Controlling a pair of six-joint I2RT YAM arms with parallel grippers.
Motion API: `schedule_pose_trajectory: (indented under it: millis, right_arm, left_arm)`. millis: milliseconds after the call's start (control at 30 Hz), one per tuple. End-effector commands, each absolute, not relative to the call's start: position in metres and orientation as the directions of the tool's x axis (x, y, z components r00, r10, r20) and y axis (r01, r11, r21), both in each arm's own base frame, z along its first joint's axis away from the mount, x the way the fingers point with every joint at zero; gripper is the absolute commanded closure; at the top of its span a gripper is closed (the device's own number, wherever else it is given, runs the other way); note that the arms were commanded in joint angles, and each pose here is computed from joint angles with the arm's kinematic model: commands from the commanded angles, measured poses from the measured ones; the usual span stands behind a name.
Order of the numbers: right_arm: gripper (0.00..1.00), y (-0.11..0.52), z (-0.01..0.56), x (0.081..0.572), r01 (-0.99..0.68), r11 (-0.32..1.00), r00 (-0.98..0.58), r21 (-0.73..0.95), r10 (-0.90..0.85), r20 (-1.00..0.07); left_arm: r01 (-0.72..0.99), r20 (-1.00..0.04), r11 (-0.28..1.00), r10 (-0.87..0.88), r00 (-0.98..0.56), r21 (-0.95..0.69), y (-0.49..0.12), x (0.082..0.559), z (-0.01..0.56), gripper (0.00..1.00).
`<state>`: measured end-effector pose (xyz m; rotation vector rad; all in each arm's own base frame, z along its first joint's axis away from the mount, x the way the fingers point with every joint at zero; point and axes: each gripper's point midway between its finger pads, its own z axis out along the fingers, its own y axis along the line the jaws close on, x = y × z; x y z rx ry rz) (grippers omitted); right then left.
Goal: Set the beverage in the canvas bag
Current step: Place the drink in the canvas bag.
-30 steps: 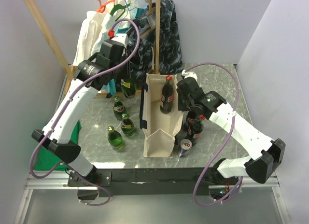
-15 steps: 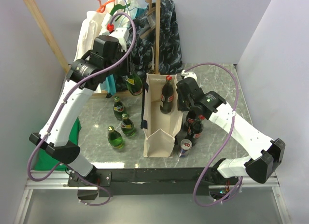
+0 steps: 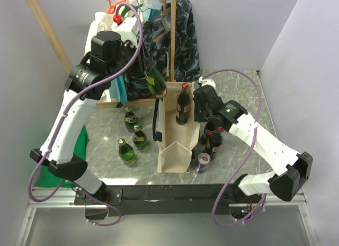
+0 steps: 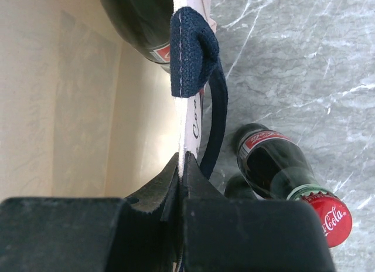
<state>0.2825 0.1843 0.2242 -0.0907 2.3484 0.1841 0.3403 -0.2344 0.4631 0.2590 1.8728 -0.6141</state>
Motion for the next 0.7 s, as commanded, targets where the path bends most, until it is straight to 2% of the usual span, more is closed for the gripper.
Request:
schedule_pose_trajectory:
  millis: [0, 433, 667]
  right_arm:
    - [1.0, 0.19, 0.224, 0.282, -0.126, 0.984, -0.7, 0.124, 0.0, -0.714]
    - [1.0, 0.191, 0.226, 0.282, -0.126, 0.984, -0.698, 0.128, 0.004, -0.716]
    - [1.0, 0.192, 0.23, 0.284, -0.126, 0.984, -0.692, 0.127, 0.005, -0.722]
  left_arm:
    - [0.602, -0.954, 0.743, -0.275, -0.122, -0.291, -0.236, 0.316, 0.567, 0.99]
    - [0.652, -0.949, 0.69, -0.233, -0.211, -0.315, -0.284, 0.328, 0.533, 0.99]
    - [0.627, -0.947, 0.711, -0.206, -0.246, -0.317, -0.295, 0.338, 0.508, 0.99]
